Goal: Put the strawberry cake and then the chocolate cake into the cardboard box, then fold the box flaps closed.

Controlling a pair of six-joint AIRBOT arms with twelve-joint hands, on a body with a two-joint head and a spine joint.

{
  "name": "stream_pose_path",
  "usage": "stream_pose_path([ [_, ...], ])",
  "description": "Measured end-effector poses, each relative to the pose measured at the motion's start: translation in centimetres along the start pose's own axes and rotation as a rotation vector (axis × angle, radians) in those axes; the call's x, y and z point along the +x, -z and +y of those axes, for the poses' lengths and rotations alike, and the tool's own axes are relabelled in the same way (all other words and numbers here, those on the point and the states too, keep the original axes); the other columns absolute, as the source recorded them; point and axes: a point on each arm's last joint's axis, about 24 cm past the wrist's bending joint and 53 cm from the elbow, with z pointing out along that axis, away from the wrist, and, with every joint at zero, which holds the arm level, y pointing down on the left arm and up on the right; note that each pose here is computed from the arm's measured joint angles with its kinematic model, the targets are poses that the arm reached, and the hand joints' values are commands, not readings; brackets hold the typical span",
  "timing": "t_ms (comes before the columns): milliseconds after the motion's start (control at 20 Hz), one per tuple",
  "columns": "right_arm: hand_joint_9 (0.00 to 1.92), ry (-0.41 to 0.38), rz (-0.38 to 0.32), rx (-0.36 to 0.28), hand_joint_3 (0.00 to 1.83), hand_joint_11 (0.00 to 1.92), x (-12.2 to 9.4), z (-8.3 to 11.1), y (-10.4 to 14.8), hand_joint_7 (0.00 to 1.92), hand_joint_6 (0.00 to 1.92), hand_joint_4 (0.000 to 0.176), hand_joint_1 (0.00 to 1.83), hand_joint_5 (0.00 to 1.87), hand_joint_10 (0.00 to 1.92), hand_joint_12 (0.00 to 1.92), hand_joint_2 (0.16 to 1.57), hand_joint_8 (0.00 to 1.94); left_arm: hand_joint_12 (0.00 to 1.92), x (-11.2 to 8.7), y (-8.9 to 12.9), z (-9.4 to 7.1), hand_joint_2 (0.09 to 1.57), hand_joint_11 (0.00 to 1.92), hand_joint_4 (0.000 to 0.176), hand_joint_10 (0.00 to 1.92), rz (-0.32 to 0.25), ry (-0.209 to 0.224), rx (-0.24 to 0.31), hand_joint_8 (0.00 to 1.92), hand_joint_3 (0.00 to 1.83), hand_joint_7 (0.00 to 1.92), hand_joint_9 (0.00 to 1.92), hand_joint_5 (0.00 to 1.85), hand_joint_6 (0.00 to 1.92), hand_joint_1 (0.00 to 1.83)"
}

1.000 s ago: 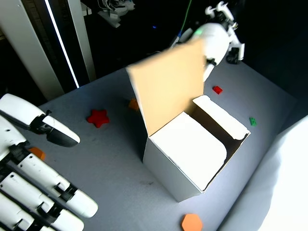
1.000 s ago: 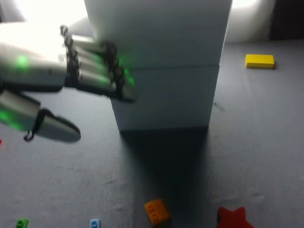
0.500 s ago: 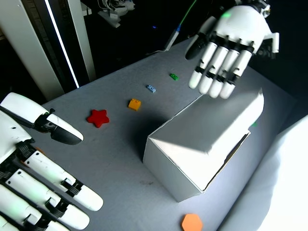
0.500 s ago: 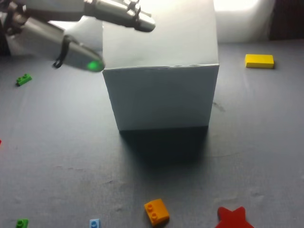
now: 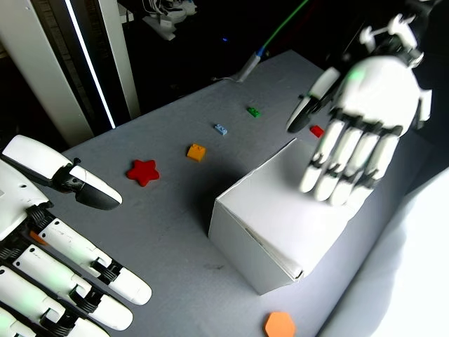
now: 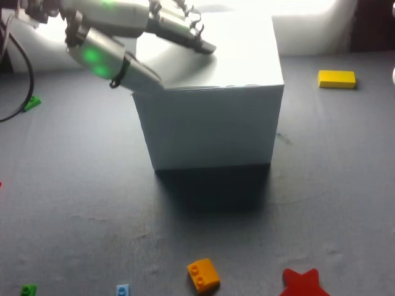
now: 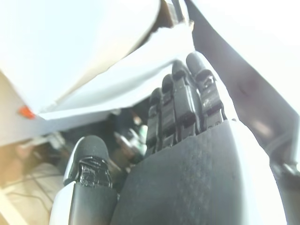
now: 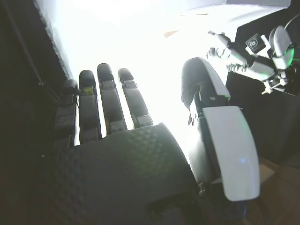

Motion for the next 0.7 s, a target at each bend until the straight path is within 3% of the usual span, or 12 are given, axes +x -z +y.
stream_pose_path([
  [150, 0.08, 0.001, 0.001, -0.002, 0.00, 0.00, 0.1, 0.1, 0.0, 0.10, 0.01, 0.000, 0.00, 0.06, 0.01, 0.00, 1.33, 0.00, 0.79, 0.7, 0.0, 0.1, 1.31, 0.00, 0.000, 0.00, -0.001, 0.021, -0.004, 0.00, 0.00, 0.22, 0.25, 0.18, 0.00, 0.11],
  [350, 0.10, 0.001, 0.001, -0.001, 0.00, 0.01, 0.1, 0.1, 0.0, 0.12, 0.01, 0.000, 0.00, 0.06, 0.01, 0.01, 1.33, 0.01, 0.76, 0.2, 0.2, 0.0, 1.32, 0.00, 0.000, 0.00, 0.000, 0.023, -0.008, 0.00, 0.00, 0.23, 0.26, 0.18, 0.00, 0.08],
  [700, 0.09, 0.002, 0.002, -0.002, 0.00, 0.00, 0.1, 0.1, 0.0, 0.15, 0.01, 0.000, 0.00, 0.07, 0.01, 0.00, 1.33, 0.02, 0.74, 1.0, 4.7, -4.4, 1.32, 0.00, 0.003, 0.00, 0.024, -0.029, 0.048, 0.00, 0.00, 0.21, 0.23, 0.17, 0.00, 0.10],
])
